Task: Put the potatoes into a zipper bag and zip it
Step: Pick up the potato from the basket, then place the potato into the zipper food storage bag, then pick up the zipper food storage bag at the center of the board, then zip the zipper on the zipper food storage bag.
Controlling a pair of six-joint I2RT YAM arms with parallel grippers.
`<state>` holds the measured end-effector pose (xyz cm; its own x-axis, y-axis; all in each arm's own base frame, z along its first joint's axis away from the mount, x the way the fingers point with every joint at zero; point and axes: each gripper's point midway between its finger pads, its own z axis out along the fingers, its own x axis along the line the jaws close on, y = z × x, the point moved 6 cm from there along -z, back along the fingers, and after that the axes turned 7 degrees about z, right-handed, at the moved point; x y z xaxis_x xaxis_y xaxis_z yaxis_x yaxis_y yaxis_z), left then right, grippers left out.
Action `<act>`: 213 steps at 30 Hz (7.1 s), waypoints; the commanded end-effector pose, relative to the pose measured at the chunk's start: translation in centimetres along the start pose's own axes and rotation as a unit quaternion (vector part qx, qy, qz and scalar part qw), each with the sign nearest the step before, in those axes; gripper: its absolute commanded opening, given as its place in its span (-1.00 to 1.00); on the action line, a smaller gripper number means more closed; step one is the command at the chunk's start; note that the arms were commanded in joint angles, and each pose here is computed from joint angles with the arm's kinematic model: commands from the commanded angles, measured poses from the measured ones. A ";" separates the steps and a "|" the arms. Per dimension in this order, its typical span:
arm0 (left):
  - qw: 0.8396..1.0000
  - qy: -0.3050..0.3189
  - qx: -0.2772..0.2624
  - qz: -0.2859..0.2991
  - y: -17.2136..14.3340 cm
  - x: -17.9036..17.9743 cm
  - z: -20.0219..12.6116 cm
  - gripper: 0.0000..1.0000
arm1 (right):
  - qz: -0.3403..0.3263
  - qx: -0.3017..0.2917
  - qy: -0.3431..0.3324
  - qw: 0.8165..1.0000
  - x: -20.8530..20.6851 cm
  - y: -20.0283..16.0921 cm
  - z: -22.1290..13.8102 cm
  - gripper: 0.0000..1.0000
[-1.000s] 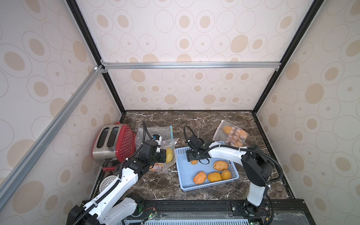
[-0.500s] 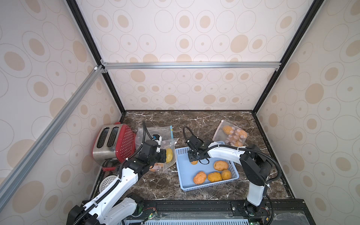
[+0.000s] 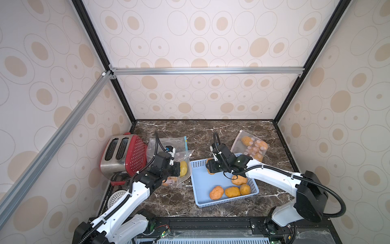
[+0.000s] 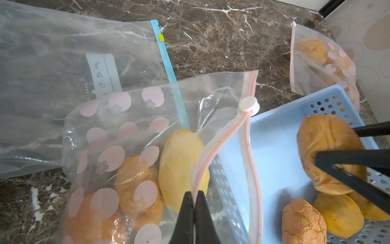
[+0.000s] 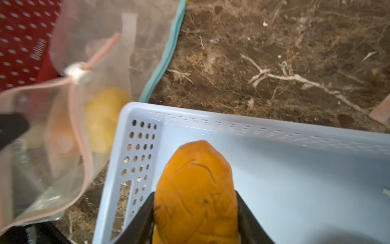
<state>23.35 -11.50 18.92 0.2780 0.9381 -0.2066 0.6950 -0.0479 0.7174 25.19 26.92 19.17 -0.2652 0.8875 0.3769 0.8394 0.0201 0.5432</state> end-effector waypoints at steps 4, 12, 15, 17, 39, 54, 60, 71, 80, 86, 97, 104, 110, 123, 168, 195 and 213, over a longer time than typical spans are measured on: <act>1.000 0.007 0.000 0.000 0.2 0.2 -0.1 -1.00 | -0.036 -0.071 0.131 0.988 5.4 2.1 -2.8 -0.17; 1.000 0.009 -0.004 -0.001 0.2 0.3 -0.2 -1.00 | -0.028 -0.060 0.181 0.981 11.2 3.2 -0.5 -0.19; 1.000 0.008 -0.003 -0.001 0.2 0.3 -0.2 -1.00 | -0.021 -0.051 0.172 0.984 12.0 3.2 0.7 -0.19; 1.000 0.007 -0.002 0.000 0.2 0.2 -0.2 -1.00 | -0.015 -0.047 0.163 0.985 12.0 3.1 1.4 -0.19; 1.000 0.006 -0.005 -0.001 0.3 0.2 -0.3 -1.00 | 0.011 -0.003 0.140 0.990 11.3 0.6 5.4 -0.10; 1.000 0.006 -0.004 -0.001 0.2 0.2 -0.3 -1.00 | 0.035 0.005 0.125 0.992 11.4 0.9 5.5 0.28; 1.000 0.007 -0.005 -0.001 0.3 0.3 -0.3 -1.00 | 0.032 -0.001 0.129 0.991 11.6 1.3 4.6 0.42; 1.000 0.004 -0.009 0.002 0.4 0.1 -0.5 -1.00 | -0.029 -0.084 0.102 0.991 9.3 2.3 0.4 0.36; 0.998 -0.052 -0.024 0.023 1.9 -1.5 -3.6 -1.00 | -0.151 -0.144 0.137 0.969 7.0 1.4 -4.5 0.34; 0.995 -0.074 -0.045 0.049 4.3 -2.7 -9.2 -1.00 | -0.233 -0.169 0.194 0.938 6.9 0.4 -7.3 0.31; 0.982 -0.152 -0.029 0.106 3.2 -4.4 -13.5 -1.00 | -0.389 -0.189 0.261 0.863 8.2 -0.9 -10.0 0.26; 0.968 -0.214 -0.036 0.130 2.3 -5.5 -13.9 -1.00 | -0.445 -0.214 0.270 0.827 8.1 -1.2 -10.0 0.27; 0.951 -0.261 -0.054 0.155 1.7 -6.4 -14.8 -1.00 | -0.501 -0.203 0.263 0.799 7.1 -1.9 -9.7 0.25; 0.943 -0.287 -0.049 0.163 2.0 -7.2 -15.5 -1.00 | -0.493 -0.237 0.295 0.783 5.5 0.5 -10.4 0.04; 0.938 -0.293 -0.065 0.173 2.5 -7.4 -16.7 -1.00 | -0.545 -0.228 0.335 0.734 7.0 0.7 -9.8 -1.00; 0.898 -0.294 -0.182 0.271 15.0 -11.3 -11.2 0.54 | -0.322 -0.044 0.094 0.941 2.9 2.4 -15.8 -1.00; 0.855 -0.299 -0.125 0.405 7.8 -16.6 -2.3 0.47 | -0.278 -0.028 0.065 0.958 2.4 3.0 -15.5 -1.00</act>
<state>22.90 -26.44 29.14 0.9527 0.3014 0.0397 0.0994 -0.4323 0.8962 20.25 21.89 32.60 -0.7031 0.7063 0.0819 0.5441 0.4604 0.7014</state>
